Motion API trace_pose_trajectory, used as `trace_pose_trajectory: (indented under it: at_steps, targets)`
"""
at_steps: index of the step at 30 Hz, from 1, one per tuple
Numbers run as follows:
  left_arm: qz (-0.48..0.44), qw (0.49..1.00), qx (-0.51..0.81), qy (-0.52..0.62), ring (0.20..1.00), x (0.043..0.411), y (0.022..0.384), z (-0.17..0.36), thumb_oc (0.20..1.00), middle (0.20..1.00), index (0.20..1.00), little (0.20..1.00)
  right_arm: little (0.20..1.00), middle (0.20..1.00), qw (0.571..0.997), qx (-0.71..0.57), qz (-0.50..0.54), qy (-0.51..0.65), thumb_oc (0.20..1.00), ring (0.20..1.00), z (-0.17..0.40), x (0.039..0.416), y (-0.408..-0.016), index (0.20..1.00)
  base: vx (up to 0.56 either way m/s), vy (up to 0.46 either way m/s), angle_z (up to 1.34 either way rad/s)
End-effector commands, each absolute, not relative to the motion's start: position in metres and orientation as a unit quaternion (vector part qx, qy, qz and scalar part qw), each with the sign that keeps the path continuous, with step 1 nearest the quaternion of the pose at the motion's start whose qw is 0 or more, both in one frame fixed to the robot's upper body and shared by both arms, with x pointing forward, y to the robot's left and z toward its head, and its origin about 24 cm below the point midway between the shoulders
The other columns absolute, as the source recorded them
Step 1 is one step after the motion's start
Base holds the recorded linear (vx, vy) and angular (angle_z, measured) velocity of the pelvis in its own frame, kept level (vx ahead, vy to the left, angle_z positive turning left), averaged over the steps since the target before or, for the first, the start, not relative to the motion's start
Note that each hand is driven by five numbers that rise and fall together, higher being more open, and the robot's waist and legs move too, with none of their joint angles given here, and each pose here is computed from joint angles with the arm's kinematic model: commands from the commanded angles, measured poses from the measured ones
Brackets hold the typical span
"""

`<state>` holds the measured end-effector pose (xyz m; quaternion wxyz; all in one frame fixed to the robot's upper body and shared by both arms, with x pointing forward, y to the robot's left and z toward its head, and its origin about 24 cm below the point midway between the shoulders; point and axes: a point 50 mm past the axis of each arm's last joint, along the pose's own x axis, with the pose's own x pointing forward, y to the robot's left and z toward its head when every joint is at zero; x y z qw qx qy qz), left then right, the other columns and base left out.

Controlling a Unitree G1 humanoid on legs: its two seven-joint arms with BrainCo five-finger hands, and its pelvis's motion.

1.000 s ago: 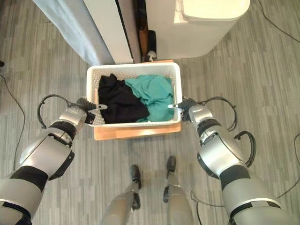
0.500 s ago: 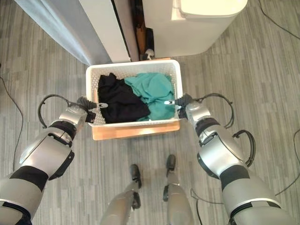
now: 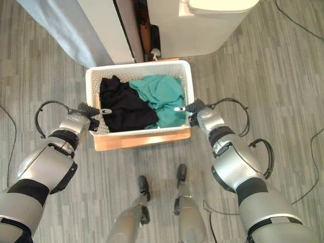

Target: Grab the laundry basket,head to the washer,open it,put in the laundry and shut it.

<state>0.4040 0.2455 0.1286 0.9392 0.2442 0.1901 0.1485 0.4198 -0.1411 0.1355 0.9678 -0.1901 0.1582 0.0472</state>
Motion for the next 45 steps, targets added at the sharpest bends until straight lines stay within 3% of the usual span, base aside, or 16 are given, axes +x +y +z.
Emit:
trace_pose_trajectory:
  at_steps: [1, 8, 9, 10, 11, 12, 17, 18, 35, 39, 45]
  targets:
    - [0.152, 0.955, 0.232, 0.104, 1.000, 0.421, 0.230, 0.191, 1.000, 1.000, 1.000, 1.000, 1.000, 1.000, 0.974, -0.206, 0.064, 0.066, 1.000, 1.000, 0.195, 0.431, -0.109, 1.000, 0.00, 0.000, 0.00]
    - [0.157, 0.957, 0.224, 0.094, 1.000, 0.422, 0.231, 0.195, 1.000, 1.000, 1.000, 1.000, 1.000, 1.000, 0.975, -0.200, 0.083, 0.044, 1.000, 1.000, 0.196, 0.430, -0.096, 1.000, 0.01, 0.001, -0.05]
    - [0.156, 0.958, 0.222, 0.096, 0.476, 0.422, 0.231, 0.193, 0.476, 0.476, 0.476, 0.476, 0.956, 0.956, 0.975, -0.199, 0.083, 0.043, 0.956, 0.956, 0.196, 0.430, -0.096, 0.956, 0.02, 0.003, -0.09]
    - [0.156, 0.958, 0.221, 0.098, 0.200, 0.421, 0.231, 0.192, 0.200, 0.200, 0.200, 0.200, 0.884, 0.884, 0.975, -0.199, 0.086, 0.042, 0.884, 0.884, 0.195, 0.429, -0.094, 0.884, 0.02, 0.002, -0.06]
    - [0.154, 0.958, 0.221, 0.102, 0.200, 0.421, 0.231, 0.189, 0.200, 0.200, 0.200, 0.200, 0.777, 0.777, 0.975, -0.198, 0.088, 0.041, 0.777, 0.777, 0.194, 0.429, -0.093, 0.777, 0.02, 0.005, -0.04]
    - [0.153, 0.958, 0.219, 0.105, 0.200, 0.421, 0.231, 0.187, 0.200, 0.200, 0.200, 0.200, 0.595, 0.595, 0.975, -0.197, 0.091, 0.040, 0.595, 0.595, 0.193, 0.428, -0.092, 0.595, 0.00, 0.000, 0.00]
    - [0.147, 0.960, 0.216, 0.106, 0.200, 0.421, 0.226, 0.184, 0.200, 0.200, 0.200, 0.200, 0.382, 0.382, 0.975, -0.197, 0.097, 0.041, 0.382, 0.382, 0.189, 0.427, -0.089, 0.382, 0.00, 0.000, 0.00]
    - [0.147, 0.959, 0.217, 0.106, 0.200, 0.421, 0.226, 0.183, 0.200, 0.200, 0.200, 0.200, 0.200, 0.200, 0.975, -0.196, 0.098, 0.042, 0.200, 0.200, 0.187, 0.427, -0.088, 0.200, 0.00, 0.000, 0.00]
    - [0.140, 0.946, 0.284, 0.071, 0.200, 0.421, 0.217, 0.175, 0.200, 0.200, 0.200, 0.200, 0.200, 0.200, 0.977, -0.138, 0.159, -0.031, 0.200, 0.200, 0.185, 0.411, -0.071, 0.200, 0.00, -0.010, -0.01]
    - [0.077, 0.969, 0.232, 0.042, 0.200, 0.418, 0.172, 0.145, 0.200, 0.200, 0.200, 0.200, 0.200, 0.200, 0.983, -0.096, 0.138, -0.080, 0.200, 0.200, 0.180, 0.395, -0.098, 0.200, -0.01, -0.067, 0.02]
    - [0.020, 0.979, 0.201, 0.011, 0.200, 0.406, 0.142, 0.127, 0.200, 0.200, 0.200, 0.200, 0.200, 0.200, 0.989, -0.077, 0.100, -0.077, 0.200, 0.200, 0.154, 0.378, -0.123, 0.200, 0.01, -0.028, 0.12]
